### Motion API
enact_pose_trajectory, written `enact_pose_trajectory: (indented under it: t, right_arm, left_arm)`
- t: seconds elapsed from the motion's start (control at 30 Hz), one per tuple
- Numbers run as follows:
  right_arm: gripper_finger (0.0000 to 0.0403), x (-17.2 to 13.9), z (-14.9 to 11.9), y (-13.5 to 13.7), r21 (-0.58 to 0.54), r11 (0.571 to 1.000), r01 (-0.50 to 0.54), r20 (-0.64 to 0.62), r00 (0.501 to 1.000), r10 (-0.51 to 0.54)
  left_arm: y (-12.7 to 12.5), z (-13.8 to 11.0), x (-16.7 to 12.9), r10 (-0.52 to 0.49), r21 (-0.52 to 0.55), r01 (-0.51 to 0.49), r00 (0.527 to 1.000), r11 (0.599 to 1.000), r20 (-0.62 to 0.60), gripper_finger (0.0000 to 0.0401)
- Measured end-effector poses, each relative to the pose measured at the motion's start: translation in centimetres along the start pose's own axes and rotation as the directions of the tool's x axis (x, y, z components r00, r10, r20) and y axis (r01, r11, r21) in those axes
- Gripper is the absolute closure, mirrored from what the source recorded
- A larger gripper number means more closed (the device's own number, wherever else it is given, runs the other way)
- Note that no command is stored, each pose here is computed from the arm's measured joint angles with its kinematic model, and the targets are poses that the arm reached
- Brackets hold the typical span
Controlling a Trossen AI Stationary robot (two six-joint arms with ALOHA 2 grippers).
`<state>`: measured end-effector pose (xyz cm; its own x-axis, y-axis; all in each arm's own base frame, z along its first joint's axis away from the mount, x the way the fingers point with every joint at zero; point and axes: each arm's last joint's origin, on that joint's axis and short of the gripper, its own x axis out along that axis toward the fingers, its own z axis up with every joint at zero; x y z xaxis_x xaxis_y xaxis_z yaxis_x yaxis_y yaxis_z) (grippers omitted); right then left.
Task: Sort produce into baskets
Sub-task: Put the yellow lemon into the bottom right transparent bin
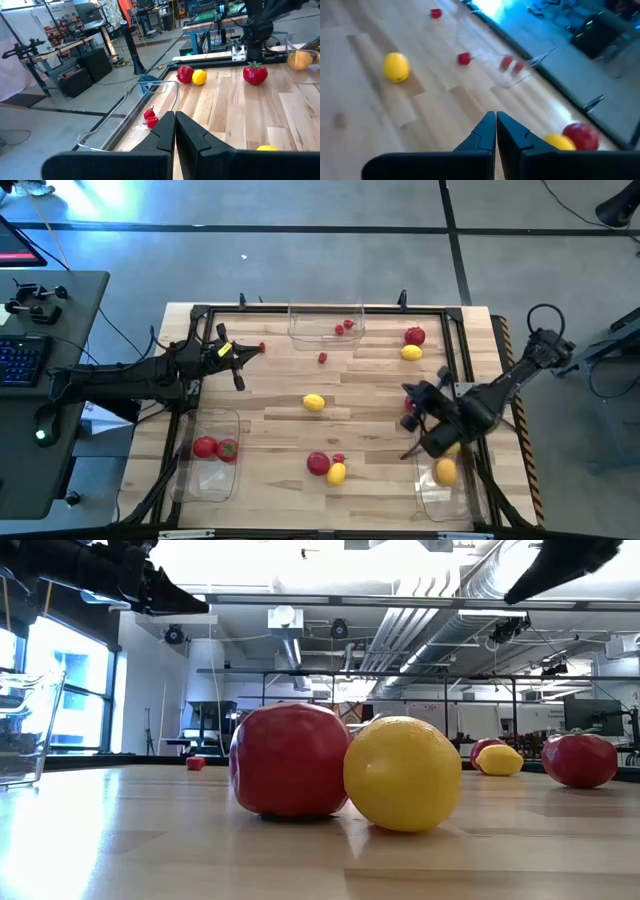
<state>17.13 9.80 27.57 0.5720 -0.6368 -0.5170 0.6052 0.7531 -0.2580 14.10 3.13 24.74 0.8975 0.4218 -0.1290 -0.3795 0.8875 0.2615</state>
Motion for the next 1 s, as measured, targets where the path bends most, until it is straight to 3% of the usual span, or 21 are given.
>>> enact_pose_trajectory:
  t: [0.23,0.4,0.57,0.7,0.83,1.0]
  right_arm:
    - [0.0403,3.5,1.7,0.6,-0.052,0.999,-0.001,0.002,1.000,0.001]
    - [0.0403,7.2,2.0,1.3,-0.074,0.989,-0.124,0.021,0.992,0.126]
    - [0.0403,10.7,3.1,0.8,-0.104,0.939,-0.327,0.165,0.926,0.340]
    - [0.0403,12.1,4.5,-0.4,-0.165,0.903,-0.397,0.277,0.860,0.429]
    - [0.0403,12.8,5.3,-1.4,-0.174,0.910,-0.377,0.307,0.857,0.414]
    - [0.0403,13.5,5.4,-2.1,-0.094,0.922,-0.375,0.303,0.872,0.385]
  left_arm:
    - [0.0,0.0,0.0,-0.001,0.009,0.001,1.000,1.000,-0.002,0.0401]
    - [0.0,0.0,0.0,0.000,0.008,0.000,1.000,1.000,-0.002,0.0401]
    - [0.0,0.0,0.0,0.000,0.008,0.000,1.000,1.000,-0.003,0.0401]
    - [0.0,0.0,0.0,-0.001,0.008,0.001,1.000,1.000,-0.003,0.0401]
    - [0.0,-0.1,0.0,-0.001,0.009,0.001,1.000,1.000,-0.006,0.0401]
    - [0.0,0.1,0.0,0.003,0.004,-0.003,1.000,1.000,0.012,0.0401]
